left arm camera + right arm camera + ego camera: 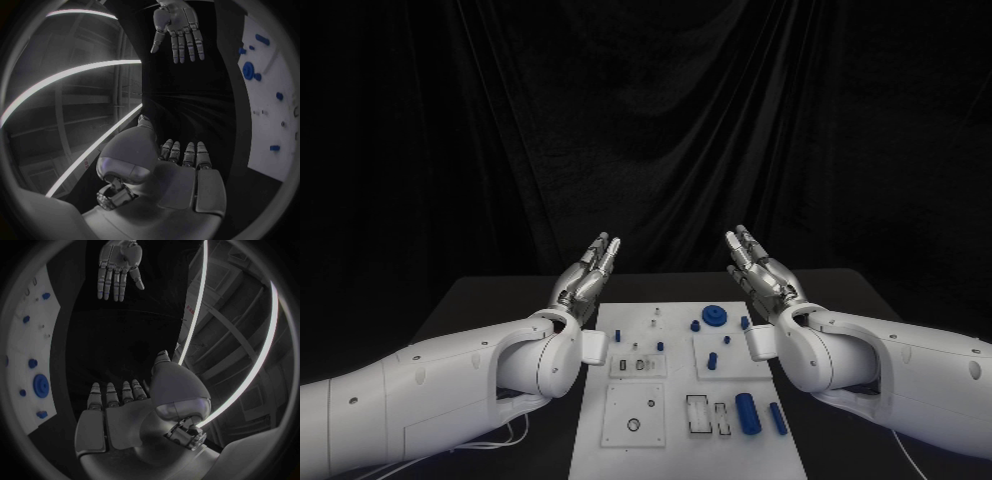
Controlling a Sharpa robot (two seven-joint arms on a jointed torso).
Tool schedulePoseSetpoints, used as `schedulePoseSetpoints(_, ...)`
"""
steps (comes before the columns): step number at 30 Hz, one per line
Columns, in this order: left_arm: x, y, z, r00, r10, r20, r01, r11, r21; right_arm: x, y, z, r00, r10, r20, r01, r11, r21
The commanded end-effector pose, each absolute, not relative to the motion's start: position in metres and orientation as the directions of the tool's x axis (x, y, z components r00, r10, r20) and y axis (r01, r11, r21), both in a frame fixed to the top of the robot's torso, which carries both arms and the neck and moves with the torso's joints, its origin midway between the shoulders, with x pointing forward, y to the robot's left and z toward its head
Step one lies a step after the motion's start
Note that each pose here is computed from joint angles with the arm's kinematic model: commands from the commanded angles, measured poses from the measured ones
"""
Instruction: Assemble the parts on the task board
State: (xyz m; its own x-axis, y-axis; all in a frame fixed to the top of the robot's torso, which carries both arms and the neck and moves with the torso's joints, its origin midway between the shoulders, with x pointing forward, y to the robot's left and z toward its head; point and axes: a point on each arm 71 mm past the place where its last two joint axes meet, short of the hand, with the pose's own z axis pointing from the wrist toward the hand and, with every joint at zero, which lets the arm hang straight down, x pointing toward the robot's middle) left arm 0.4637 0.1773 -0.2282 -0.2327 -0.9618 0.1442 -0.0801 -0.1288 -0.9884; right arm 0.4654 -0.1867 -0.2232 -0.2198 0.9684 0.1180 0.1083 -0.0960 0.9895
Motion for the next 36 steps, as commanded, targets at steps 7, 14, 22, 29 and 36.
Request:
schedulePoseSetpoints(7, 0.461, 0.159, -0.216, -0.467, -0.762, 0.450, -0.174, -0.420, -0.891, 0.462, -0.175, -0.219, -0.428, 0.813, 0.393, 0.305, -0.280, 0.910)
schedulePoseSetpoints(14, 0.460, 0.155, -0.212, -0.521, -0.672, 0.526, -0.217, -0.492, -0.843, 0.461, -0.174, -0.217, -0.460, 0.773, 0.436, 0.339, -0.301, 0.891)
schedulePoseSetpoints(22, 0.467, 0.209, -0.206, -0.575, -0.762, 0.297, 0.047, -0.393, -0.918, 0.465, -0.218, -0.212, -0.413, 0.807, 0.423, 0.315, -0.309, 0.898)
schedulePoseSetpoints(29, 0.463, 0.226, -0.204, -0.577, -0.784, 0.230, 0.093, -0.343, -0.935, 0.468, -0.232, -0.202, -0.397, 0.823, 0.406, 0.291, -0.307, 0.906)
schedulePoseSetpoints(36, 0.456, 0.245, -0.200, -0.553, -0.807, 0.205, 0.115, -0.318, -0.941, 0.470, -0.248, -0.190, -0.394, 0.836, 0.381, 0.265, -0.294, 0.918)
